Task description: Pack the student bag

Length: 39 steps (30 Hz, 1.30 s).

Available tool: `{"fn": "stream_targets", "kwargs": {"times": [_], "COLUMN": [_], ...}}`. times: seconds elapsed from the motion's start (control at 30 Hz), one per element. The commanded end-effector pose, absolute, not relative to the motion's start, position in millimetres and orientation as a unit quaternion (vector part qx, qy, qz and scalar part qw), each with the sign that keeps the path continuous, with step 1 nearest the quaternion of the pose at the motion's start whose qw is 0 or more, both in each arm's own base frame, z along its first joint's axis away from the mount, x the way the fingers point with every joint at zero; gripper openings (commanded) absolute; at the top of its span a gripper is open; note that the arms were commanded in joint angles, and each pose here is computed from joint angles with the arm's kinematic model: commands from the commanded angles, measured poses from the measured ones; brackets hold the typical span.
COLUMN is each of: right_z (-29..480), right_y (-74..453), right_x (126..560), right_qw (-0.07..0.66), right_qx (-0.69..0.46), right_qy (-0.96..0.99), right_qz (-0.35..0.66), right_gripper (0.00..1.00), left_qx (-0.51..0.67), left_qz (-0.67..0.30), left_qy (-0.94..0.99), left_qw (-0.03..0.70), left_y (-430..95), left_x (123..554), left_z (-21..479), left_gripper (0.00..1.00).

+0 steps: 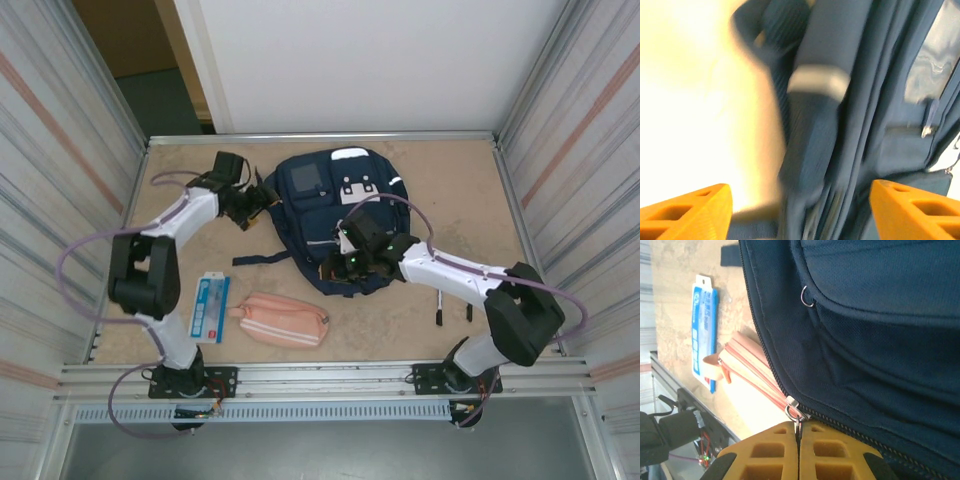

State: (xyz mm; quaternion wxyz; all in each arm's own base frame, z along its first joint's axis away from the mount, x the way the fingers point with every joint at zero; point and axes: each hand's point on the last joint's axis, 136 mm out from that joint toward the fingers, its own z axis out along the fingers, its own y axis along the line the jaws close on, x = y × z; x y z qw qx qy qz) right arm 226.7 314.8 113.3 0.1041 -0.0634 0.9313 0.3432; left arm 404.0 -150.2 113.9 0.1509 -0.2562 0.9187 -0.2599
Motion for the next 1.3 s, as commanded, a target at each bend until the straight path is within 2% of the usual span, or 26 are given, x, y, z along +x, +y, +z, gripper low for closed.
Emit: {"fn": "stream_targets", "kwargs": {"times": [0.0,0.17,0.3,0.4,0.5,0.63,0.67,0.97,1.13,1.27], "right_z": [133.2,132.5,135.3,133.7,130.9,123.1,120.8,101.0,89.4,99.9], "right_y": [340.3,367.1,382.1,385.5,386.1,368.6,361.6,278.2,230.0,228.0], "right_x": [241.6,237.0,233.9,232.9,231.6,225.9,223.9,203.4,193.5,197.3], "right_qw": [0.137,0.114,0.102,0.104,0.098,0.098,0.098,0.089,0.094,0.11], "right_qx": [-0.079,-0.109,-0.122,-0.122,-0.117,-0.111,-0.11,-0.073,-0.044,-0.039], "right_qy": [0.916,0.904,0.896,0.898,0.899,0.912,0.915,0.942,0.954,0.949], "right_qz": [0.368,0.397,0.415,0.41,0.409,0.382,0.375,0.316,0.281,0.292], "right_gripper": [0.0,0.0,0.0,0.0,0.0,0.0,0.0,0.0,0.0,0.0], "left_qx": [-0.27,-0.249,-0.255,-0.255,-0.257,-0.257,-0.246,-0.25,-0.263,-0.274], "left_qz": [-0.258,-0.306,-0.308,-0.273,-0.264,-0.218,-0.208,-0.229,-0.255,-0.23], "left_qy": [0.92,0.911,0.907,0.917,0.918,0.924,0.928,0.925,0.915,0.917], "left_qw": [0.122,0.12,0.131,0.142,0.145,0.18,0.188,0.17,0.17,0.178], "left_y": [-146.5,-184.5,-201.3,-200.4,-198.5,-181.1,-177.7,-162.3,-145.9,-126.8], "left_x": [349.0,307.6,299.6,300.1,303.0,311.2,313.9,338.9,365.1,392.3], "left_z": [114.9,117.4,112.7,103.7,96.3,93.1,93.8,81.9,92.8,94.9], "left_gripper": [0.79,0.78,0.75,0.69,0.51,0.07,0.0,0.0,0.0,0.0]}}
